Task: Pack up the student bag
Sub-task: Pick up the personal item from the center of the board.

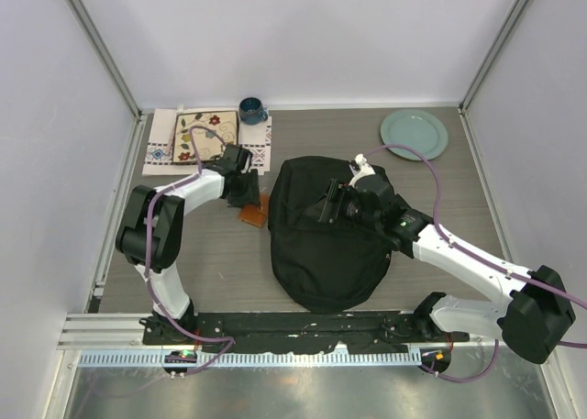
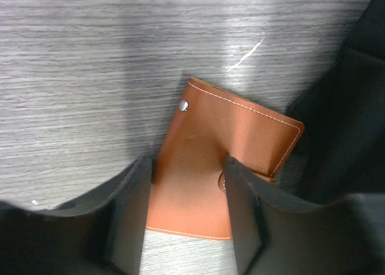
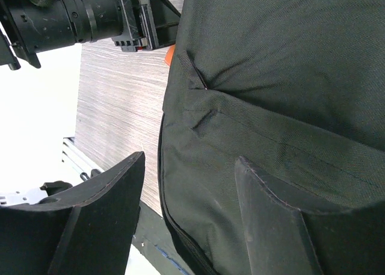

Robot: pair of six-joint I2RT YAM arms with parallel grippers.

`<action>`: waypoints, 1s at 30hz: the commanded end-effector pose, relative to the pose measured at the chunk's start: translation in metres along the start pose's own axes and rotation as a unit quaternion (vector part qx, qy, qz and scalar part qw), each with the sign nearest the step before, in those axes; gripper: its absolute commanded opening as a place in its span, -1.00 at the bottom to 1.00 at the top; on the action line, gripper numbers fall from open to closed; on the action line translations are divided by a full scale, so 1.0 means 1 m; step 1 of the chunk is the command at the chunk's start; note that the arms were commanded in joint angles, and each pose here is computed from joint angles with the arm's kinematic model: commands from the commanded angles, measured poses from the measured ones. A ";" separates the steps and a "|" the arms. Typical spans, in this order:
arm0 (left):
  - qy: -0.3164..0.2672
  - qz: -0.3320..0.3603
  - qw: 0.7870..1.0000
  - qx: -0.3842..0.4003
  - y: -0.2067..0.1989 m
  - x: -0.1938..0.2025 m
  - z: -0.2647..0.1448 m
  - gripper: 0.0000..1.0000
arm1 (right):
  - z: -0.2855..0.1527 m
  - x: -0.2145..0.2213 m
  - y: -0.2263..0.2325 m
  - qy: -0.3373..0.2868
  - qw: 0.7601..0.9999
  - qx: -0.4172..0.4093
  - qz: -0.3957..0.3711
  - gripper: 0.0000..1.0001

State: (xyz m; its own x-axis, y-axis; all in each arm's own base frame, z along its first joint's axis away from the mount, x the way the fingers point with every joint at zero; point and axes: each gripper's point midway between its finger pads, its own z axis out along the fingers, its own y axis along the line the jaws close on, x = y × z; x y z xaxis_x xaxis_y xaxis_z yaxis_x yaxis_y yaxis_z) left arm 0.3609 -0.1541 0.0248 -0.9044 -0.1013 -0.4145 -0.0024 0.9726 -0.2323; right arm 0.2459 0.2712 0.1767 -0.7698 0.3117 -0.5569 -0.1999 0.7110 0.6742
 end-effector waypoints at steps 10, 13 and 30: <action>0.069 0.045 0.993 -0.089 0.019 0.055 0.034 -1.00 | -0.002 -0.010 0.001 -0.025 1.000 0.004 -0.005 0.33; 0.057 0.049 0.993 -0.090 0.017 0.049 0.027 -1.00 | -0.002 -0.009 0.001 -0.023 1.000 0.005 -0.005 0.33; -0.138 0.026 0.990 0.006 -0.035 -0.042 -0.177 -1.00 | -0.024 -0.022 0.036 -0.050 0.996 -0.076 0.020 0.34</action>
State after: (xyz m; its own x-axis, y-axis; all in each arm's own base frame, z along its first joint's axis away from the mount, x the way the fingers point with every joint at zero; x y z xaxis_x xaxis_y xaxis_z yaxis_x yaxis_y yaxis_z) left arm 0.3351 -0.1384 0.1491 -0.8065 -0.0519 -0.5889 0.0130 0.9943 -0.1054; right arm 0.2438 0.2639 0.1949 -0.7369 0.3576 -0.5737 -0.2039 0.6915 0.6930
